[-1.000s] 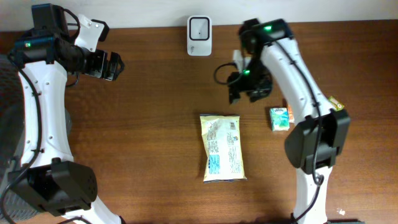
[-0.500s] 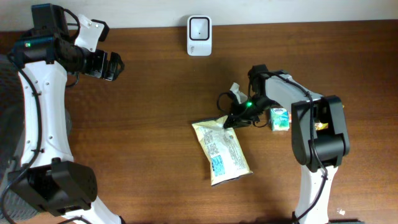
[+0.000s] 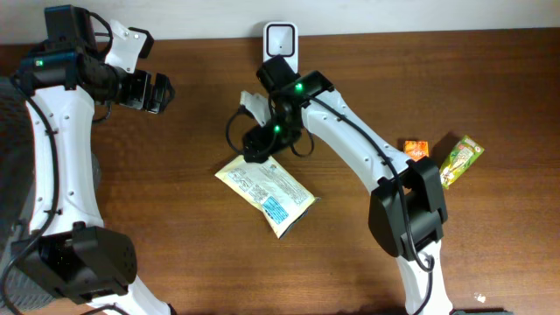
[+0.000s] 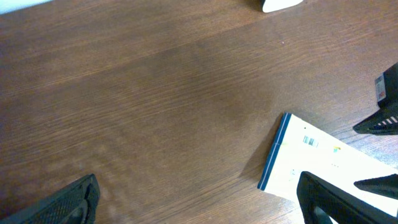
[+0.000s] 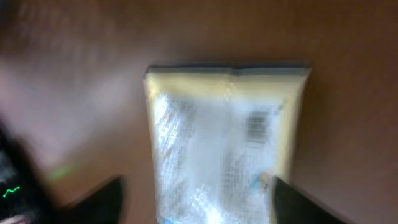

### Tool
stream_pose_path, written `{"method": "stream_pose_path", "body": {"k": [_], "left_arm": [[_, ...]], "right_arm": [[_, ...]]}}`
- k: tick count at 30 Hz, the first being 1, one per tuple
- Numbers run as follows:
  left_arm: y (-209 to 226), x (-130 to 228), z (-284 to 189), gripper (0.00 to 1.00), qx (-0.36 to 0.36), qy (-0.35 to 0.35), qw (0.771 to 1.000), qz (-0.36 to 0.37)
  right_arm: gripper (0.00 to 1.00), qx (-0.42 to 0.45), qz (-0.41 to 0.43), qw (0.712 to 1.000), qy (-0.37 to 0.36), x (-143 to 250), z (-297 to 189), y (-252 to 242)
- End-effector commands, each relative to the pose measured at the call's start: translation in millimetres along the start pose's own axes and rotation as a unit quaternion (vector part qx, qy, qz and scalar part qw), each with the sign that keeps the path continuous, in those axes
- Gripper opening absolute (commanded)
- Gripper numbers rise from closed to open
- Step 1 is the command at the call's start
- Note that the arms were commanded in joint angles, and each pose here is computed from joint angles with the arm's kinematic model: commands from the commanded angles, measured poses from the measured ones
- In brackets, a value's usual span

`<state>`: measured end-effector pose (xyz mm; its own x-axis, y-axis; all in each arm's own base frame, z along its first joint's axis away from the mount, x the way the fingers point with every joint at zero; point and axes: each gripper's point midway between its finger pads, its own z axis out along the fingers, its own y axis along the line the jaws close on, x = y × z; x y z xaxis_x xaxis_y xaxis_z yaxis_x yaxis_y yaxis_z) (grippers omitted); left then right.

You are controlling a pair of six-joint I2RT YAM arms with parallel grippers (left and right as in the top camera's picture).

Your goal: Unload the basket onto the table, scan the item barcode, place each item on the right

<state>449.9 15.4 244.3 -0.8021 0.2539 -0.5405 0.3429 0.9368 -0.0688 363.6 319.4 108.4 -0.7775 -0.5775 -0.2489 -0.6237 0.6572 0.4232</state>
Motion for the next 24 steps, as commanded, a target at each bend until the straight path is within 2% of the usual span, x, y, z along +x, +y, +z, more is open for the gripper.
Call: {"method": "stream_pose_path", "body": {"k": [1,2,4,7,10,13,14,16,18,19,21,24], "left_arm": [[-1.0,-3.8,-5.3,0.99,0.000,-0.009,1.000,0.010],[-1.0,-3.8,-5.3,0.99,0.000,-0.009,1.000,0.010],[-1.0,-3.8,-5.3,0.99,0.000,-0.009,1.000,0.010],[-1.0,-3.8,-5.3,0.99,0.000,-0.009,1.000,0.010],[-1.0,-3.8,-5.3,0.99,0.000,-0.009,1.000,0.010],[-0.9,-3.8,-5.3,0.99,0.000,-0.009,1.000,0.010],[-0.9,-3.8,-5.3,0.99,0.000,-0.009,1.000,0.010],[-1.0,-3.8,-5.3,0.99,0.000,-0.009,1.000,0.010],[-1.0,-3.8,-5.3,0.99,0.000,-0.009,1.000,0.010],[-1.0,-3.8,-5.3,0.99,0.000,-0.009,1.000,0.010],[-1.0,-3.8,-5.3,0.99,0.000,-0.009,1.000,0.010],[-0.9,-3.8,-5.3,0.99,0.000,-0.009,1.000,0.010]], "right_arm": [[0.08,-0.049,0.011,0.997,0.061,27.7,8.4,42.7],[0.04,-0.051,0.009,0.994,0.093,44.7,20.2,54.8],[0.04,-0.045,0.053,0.988,0.139,73.2,43.6,60.2],[0.04,0.014,0.111,0.971,0.212,122.4,58.1,34.7],[0.04,0.132,0.133,0.956,0.226,134.6,49.0,-3.8],[0.04,0.193,0.159,0.946,0.205,130.1,31.8,-51.5],[0.04,0.192,0.173,0.947,0.189,124.8,28.4,-64.4],[0.04,0.119,0.155,0.968,0.157,105.5,29.4,-60.6],[0.04,-0.023,0.065,0.991,0.117,73.8,25.4,-6.8],[0.04,-0.048,0.038,0.992,0.108,66.7,22.0,10.6],[0.04,-0.056,-0.001,0.991,0.117,67.9,28.2,45.5],[0.04,-0.057,-0.034,0.982,0.177,96.6,60.1,83.4]]}}
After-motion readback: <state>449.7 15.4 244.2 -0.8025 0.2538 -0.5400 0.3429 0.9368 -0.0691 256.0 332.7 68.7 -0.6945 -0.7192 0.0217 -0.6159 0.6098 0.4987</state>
